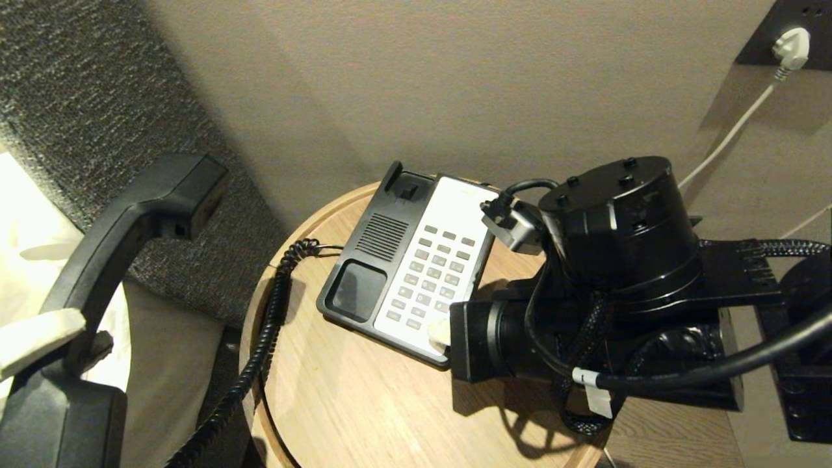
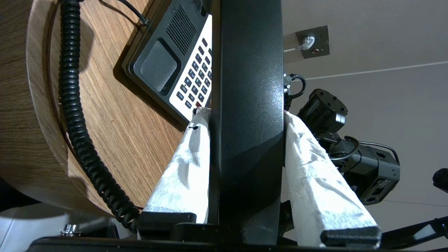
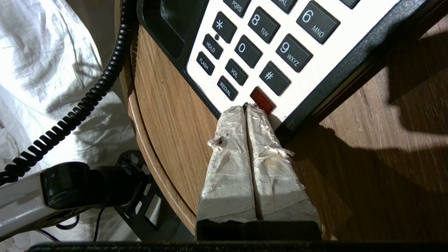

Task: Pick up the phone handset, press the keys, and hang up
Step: Dial the number

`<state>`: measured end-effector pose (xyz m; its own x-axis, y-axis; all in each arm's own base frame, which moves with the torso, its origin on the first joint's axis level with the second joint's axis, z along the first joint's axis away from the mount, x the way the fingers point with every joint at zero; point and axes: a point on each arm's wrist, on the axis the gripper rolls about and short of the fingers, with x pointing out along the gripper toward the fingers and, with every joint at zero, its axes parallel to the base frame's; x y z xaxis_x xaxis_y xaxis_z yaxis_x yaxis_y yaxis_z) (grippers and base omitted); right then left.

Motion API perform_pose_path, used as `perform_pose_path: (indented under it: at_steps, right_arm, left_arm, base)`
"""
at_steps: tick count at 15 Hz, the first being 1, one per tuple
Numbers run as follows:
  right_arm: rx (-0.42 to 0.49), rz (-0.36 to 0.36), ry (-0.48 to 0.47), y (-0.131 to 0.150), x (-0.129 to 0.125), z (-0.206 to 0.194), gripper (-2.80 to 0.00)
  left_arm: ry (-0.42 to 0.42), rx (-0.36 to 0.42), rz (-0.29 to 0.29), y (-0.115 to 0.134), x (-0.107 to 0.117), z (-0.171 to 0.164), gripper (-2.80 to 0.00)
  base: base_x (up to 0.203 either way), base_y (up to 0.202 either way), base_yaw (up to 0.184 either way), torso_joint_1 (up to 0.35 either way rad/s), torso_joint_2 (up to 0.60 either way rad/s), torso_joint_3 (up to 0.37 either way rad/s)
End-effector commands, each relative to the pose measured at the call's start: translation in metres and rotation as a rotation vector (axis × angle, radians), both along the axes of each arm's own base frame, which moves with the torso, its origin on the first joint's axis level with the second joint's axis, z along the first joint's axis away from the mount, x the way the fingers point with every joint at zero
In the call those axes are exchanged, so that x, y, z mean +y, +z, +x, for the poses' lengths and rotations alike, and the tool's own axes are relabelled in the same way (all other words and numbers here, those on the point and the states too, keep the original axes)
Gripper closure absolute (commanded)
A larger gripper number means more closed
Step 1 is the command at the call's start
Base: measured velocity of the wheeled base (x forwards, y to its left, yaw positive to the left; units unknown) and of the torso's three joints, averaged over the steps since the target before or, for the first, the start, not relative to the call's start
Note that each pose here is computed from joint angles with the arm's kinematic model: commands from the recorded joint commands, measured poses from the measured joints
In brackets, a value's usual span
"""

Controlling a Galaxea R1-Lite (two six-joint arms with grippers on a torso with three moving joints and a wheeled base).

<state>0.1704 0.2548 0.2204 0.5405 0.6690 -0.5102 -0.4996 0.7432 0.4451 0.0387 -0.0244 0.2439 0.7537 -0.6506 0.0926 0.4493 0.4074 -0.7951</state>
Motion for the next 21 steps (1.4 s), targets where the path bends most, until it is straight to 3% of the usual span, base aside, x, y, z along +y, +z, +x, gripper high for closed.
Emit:
perform_pose_path:
  at_steps: [1, 16, 21]
  right_arm:
    - [0.003, 0.0, -0.001, -0.001, 0.001, 0.0, 0.0]
    - [-0.008, -0.045, 0.015, -0.009, 0.003, 0.003, 0.0]
    - [-0.037, 0.017, 0.015, 0.007, 0.0, 0.0, 0.0]
  left_arm:
    - [-0.002, 0.001, -0.007, 0.0, 0.0, 0.0, 0.0]
    - [-0.003, -0.003, -0.009, 0.0, 0.001, -0.002, 0.0]
    - [-0.002, -0.005, -0.01, 0.0, 0.001, -0.002, 0.0]
  base:
    - [0.0, 0.0, 0.0, 0.0, 0.0, 0.0]
    - [0.0, 0.0, 0.0, 0.0, 0.0, 0.0]
    - [0.0, 0.0, 0.0, 0.0, 0.0, 0.0]
